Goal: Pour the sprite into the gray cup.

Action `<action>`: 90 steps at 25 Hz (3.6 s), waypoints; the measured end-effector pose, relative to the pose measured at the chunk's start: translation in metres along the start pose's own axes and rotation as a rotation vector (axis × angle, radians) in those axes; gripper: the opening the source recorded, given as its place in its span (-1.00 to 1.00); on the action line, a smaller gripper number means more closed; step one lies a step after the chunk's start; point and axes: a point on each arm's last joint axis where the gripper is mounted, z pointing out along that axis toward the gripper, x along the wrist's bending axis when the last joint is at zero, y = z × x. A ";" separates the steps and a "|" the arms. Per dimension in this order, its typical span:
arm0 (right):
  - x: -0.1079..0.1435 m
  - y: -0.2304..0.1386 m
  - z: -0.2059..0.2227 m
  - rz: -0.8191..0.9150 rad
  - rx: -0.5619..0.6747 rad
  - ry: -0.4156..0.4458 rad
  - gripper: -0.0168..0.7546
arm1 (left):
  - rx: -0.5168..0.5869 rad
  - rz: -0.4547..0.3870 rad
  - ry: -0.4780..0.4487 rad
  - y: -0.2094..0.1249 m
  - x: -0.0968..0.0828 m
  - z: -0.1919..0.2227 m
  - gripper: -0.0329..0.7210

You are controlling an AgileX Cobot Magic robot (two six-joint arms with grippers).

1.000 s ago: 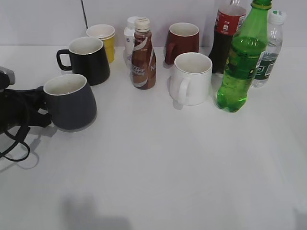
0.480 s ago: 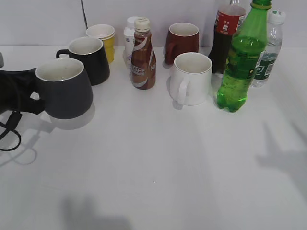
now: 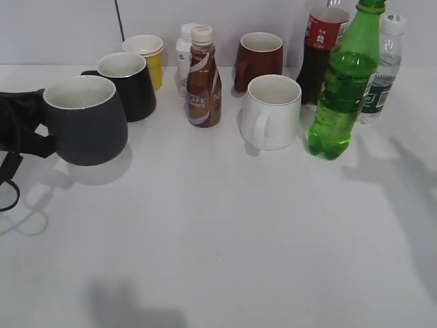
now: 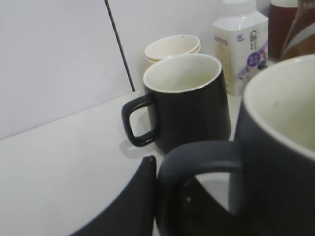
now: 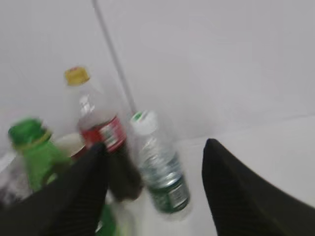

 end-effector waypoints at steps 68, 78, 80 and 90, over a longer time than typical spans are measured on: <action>0.153 -0.047 0.048 -1.528 -0.004 0.774 0.15 | 0.050 0.181 -0.450 0.076 -0.129 -0.041 -0.77; 0.157 -0.042 0.048 -1.721 -0.175 0.767 0.15 | 0.035 0.182 -0.463 0.077 -0.133 -0.042 -0.77; 0.157 -0.041 0.048 -1.754 -0.197 0.764 0.15 | 0.035 0.182 -0.464 0.077 -0.133 -0.042 -0.77; 0.158 -0.039 0.049 -1.864 -0.274 0.750 0.15 | 0.035 0.182 -0.464 0.077 -0.133 -0.042 -0.77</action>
